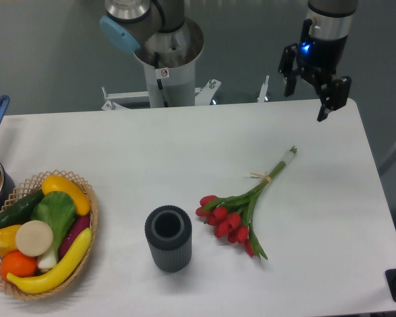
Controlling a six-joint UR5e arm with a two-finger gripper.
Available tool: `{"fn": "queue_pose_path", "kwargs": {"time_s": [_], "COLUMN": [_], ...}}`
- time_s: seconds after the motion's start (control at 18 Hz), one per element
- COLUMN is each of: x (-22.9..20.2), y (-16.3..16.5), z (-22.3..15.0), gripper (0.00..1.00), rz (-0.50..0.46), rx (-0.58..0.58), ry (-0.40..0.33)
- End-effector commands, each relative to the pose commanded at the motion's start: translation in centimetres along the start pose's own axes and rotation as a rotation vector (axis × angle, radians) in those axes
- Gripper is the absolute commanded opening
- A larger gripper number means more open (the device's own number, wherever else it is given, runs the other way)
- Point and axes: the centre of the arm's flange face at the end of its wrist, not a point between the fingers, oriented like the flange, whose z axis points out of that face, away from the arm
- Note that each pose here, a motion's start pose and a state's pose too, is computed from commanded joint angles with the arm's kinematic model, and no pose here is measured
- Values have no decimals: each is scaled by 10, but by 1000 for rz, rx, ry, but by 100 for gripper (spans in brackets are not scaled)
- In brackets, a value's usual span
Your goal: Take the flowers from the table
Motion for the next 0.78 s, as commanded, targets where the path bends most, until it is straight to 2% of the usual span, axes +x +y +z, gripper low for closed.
{"fn": "queue_pose_path", "kwargs": {"time_s": [0.22,0.39,0.5,0.78], "x": [1,8,11,19], "y": [-4,-6,-8,-13], "z": [5,16,24,52], "gripper": [100,100,100,100], "rz": [-24,-118,-131,-155], "rx": [83,120,148,153], "ry": [-11,7,8,-7]}}
